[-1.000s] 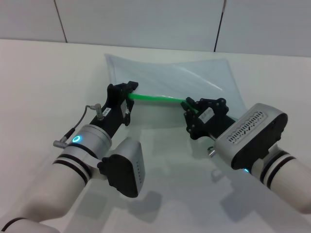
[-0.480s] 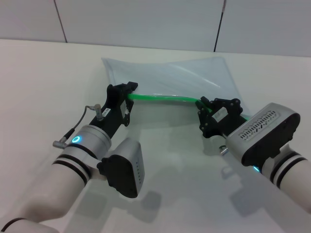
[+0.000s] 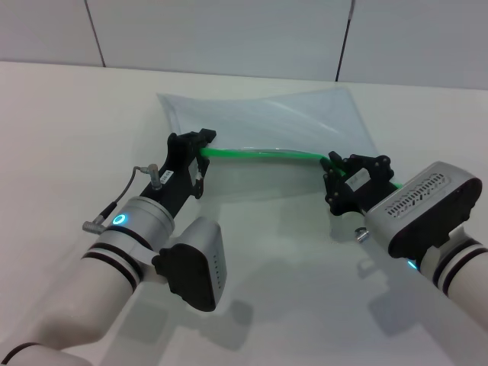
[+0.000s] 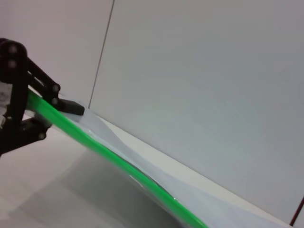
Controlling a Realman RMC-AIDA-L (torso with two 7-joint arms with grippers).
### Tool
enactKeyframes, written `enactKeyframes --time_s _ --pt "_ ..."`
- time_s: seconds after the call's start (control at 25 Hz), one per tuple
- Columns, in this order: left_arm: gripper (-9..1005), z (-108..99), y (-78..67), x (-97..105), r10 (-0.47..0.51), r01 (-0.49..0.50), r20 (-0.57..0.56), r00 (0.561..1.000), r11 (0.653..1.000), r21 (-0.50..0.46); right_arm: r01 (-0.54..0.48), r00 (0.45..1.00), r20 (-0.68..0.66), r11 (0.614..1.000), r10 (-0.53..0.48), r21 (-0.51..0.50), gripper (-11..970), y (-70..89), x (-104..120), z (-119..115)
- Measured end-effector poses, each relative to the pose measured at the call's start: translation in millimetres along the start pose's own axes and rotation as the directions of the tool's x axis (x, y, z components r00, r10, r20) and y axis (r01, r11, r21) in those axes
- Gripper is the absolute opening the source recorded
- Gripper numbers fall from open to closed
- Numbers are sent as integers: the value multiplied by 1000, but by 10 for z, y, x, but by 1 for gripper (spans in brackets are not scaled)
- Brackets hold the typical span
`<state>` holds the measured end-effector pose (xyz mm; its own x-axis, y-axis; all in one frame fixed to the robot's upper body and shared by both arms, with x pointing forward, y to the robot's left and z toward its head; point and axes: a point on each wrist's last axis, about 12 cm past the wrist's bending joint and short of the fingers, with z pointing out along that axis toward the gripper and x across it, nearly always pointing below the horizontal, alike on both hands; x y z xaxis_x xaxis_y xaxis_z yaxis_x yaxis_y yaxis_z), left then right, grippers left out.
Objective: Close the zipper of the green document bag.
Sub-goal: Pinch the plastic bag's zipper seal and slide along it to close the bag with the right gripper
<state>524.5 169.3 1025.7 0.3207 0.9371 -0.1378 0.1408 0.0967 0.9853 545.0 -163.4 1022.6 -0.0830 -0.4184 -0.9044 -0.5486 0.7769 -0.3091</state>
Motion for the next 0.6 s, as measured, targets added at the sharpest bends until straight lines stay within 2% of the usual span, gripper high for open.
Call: enactKeyframes --time_s 0.6 --pt "91 -1 -1 1 3 -3 0 1000 1000 0 -20 999 -32 997 22 68 85 -157 111 -38"
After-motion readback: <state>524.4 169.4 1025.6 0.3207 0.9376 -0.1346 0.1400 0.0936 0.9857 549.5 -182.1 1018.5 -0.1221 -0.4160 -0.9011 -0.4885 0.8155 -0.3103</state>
